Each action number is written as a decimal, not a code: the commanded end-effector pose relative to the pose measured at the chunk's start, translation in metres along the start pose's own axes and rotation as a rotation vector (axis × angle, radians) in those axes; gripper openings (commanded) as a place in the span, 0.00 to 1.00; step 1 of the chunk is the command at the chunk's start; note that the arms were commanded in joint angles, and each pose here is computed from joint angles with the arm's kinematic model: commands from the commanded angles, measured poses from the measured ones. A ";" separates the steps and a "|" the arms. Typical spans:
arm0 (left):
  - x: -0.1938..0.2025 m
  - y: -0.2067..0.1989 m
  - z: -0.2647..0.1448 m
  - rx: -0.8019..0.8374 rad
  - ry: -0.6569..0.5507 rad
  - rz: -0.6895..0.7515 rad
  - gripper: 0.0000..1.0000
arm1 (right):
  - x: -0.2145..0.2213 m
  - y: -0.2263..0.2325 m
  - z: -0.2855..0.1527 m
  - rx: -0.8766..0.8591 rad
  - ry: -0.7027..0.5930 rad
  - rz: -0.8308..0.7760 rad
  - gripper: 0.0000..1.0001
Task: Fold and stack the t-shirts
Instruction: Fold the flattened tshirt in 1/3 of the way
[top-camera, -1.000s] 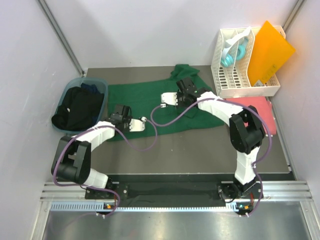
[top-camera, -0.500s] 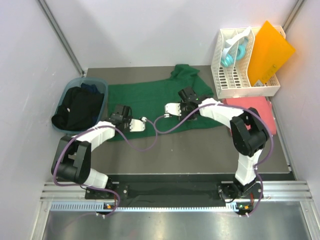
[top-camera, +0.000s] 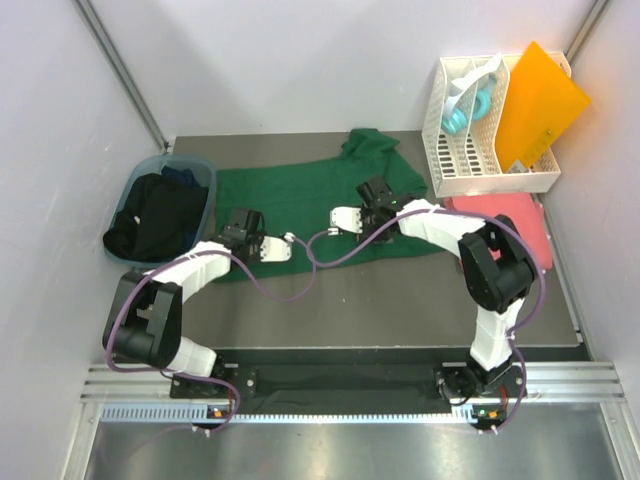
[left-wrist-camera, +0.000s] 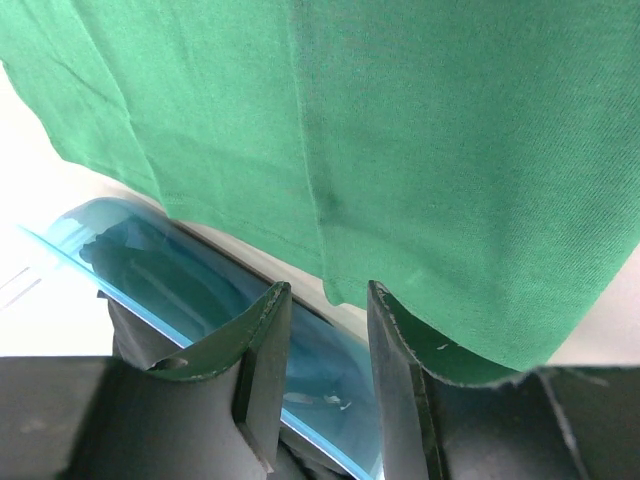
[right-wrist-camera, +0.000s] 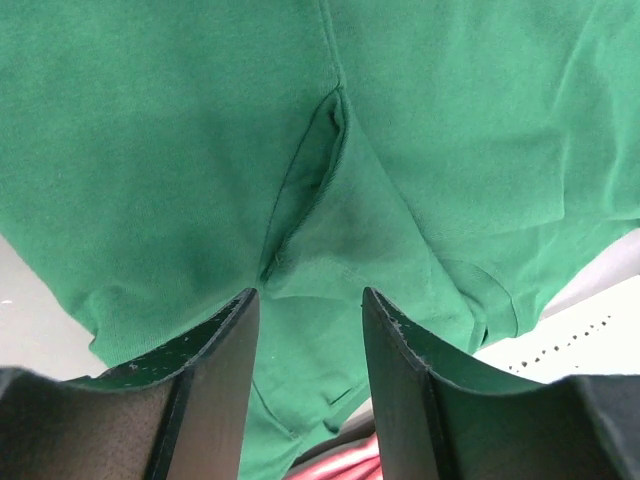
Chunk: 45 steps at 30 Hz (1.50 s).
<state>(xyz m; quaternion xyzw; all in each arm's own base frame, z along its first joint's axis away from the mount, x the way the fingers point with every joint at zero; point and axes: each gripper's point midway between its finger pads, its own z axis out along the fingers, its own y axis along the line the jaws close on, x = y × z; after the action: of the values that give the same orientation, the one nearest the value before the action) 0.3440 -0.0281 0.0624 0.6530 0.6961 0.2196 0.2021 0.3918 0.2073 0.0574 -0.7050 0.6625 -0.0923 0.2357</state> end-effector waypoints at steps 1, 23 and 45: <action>-0.005 0.015 -0.003 -0.029 -0.010 -0.001 0.41 | -0.015 -0.008 0.005 0.035 -0.044 0.019 0.45; -0.007 0.015 -0.001 -0.031 -0.016 -0.003 0.41 | -0.024 -0.057 -0.010 0.186 -0.033 -0.016 0.00; -0.005 0.014 -0.003 -0.037 -0.013 -0.006 0.41 | -0.022 -0.016 -0.018 0.077 -0.050 0.015 0.49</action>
<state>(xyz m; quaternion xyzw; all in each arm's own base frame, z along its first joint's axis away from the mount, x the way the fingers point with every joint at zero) 0.3457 -0.0287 0.0607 0.6535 0.6964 0.2187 0.2001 0.4067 0.2147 0.0621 -0.7101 0.6493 -0.1189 0.2450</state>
